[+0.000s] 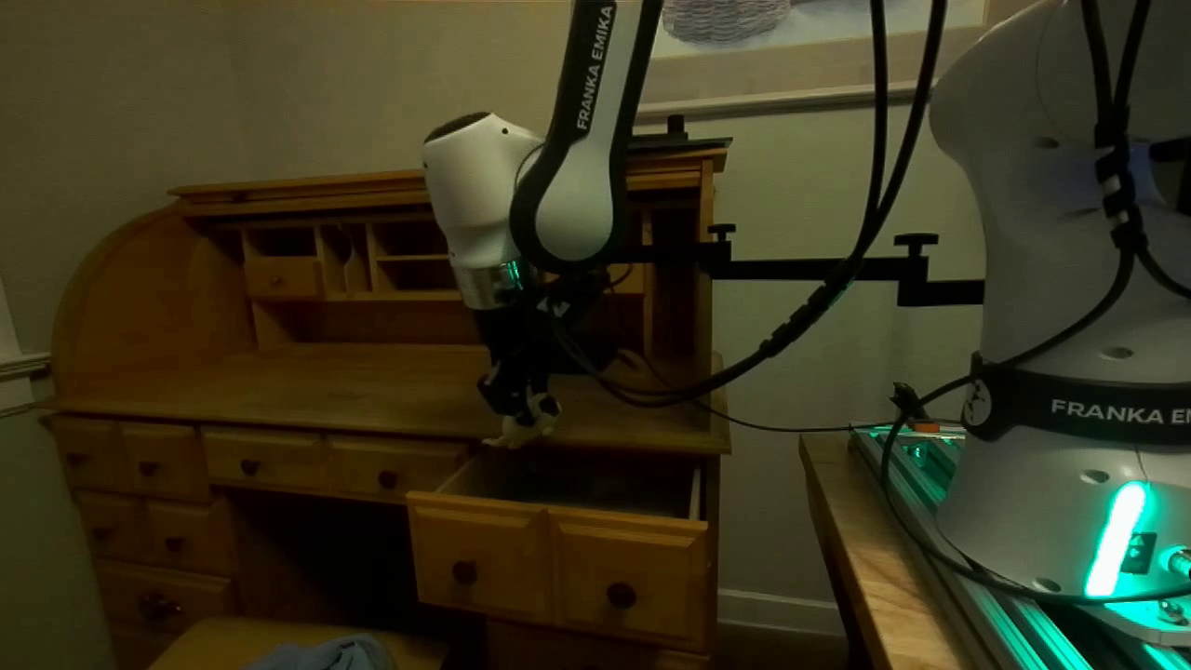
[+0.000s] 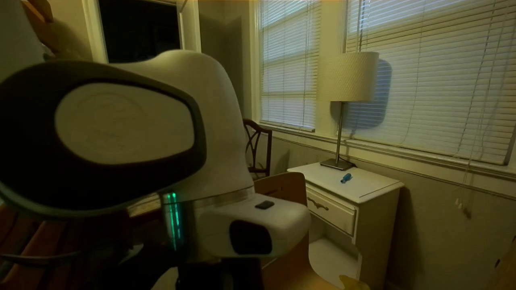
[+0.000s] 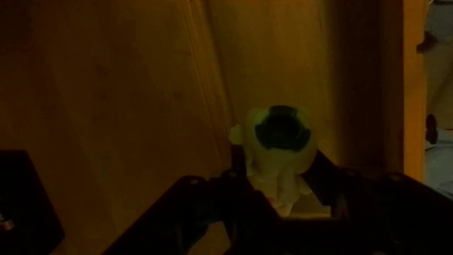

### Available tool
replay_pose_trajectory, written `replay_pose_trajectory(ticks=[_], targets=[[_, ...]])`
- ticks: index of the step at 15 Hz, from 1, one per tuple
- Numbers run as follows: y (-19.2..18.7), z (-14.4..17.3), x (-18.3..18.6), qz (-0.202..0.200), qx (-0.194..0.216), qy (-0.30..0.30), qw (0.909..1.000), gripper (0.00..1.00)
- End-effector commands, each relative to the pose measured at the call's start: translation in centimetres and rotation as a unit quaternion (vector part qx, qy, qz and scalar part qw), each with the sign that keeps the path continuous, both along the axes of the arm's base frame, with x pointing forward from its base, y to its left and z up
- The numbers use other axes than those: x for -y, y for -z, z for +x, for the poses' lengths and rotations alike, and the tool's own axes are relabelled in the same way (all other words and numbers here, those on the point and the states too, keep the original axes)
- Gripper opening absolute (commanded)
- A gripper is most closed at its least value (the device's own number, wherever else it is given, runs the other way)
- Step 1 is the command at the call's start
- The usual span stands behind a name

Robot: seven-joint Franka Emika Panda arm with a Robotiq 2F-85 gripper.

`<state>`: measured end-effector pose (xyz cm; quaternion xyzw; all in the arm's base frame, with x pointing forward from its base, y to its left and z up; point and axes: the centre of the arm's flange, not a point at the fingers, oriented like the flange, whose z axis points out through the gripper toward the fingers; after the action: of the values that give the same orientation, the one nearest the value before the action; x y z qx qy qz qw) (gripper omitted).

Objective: Open the rightmost drawer, and then move the white toy to the counter

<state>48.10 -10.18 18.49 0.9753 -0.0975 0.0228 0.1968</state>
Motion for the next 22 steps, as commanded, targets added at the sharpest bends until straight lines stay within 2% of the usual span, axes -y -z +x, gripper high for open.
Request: replay_pose_trajectory(ticks=[1, 8, 11, 15, 20, 22], targets=[[-2.2, -1.4, -0.6, -0.004, 0.008, -0.011, 0.9999, 0.20], [-3.1, -1.4, -1.3, 0.001, 0.013, -0.026, 0.9996, 0.20], [-3.3, -1.7, -0.8, -0.024, 0.008, -0.020, 0.9995, 0.20], [-2.6, -2.0, 0.0, -0.079, -0.008, -0.001, 0.9968, 0.20], [-1.4, -2.4, 0.6, -0.146, -0.027, 0.031, 0.9885, 0.20], [-0.8, -2.4, 1.1, -0.158, -0.026, 0.045, 0.9860, 0.20]])
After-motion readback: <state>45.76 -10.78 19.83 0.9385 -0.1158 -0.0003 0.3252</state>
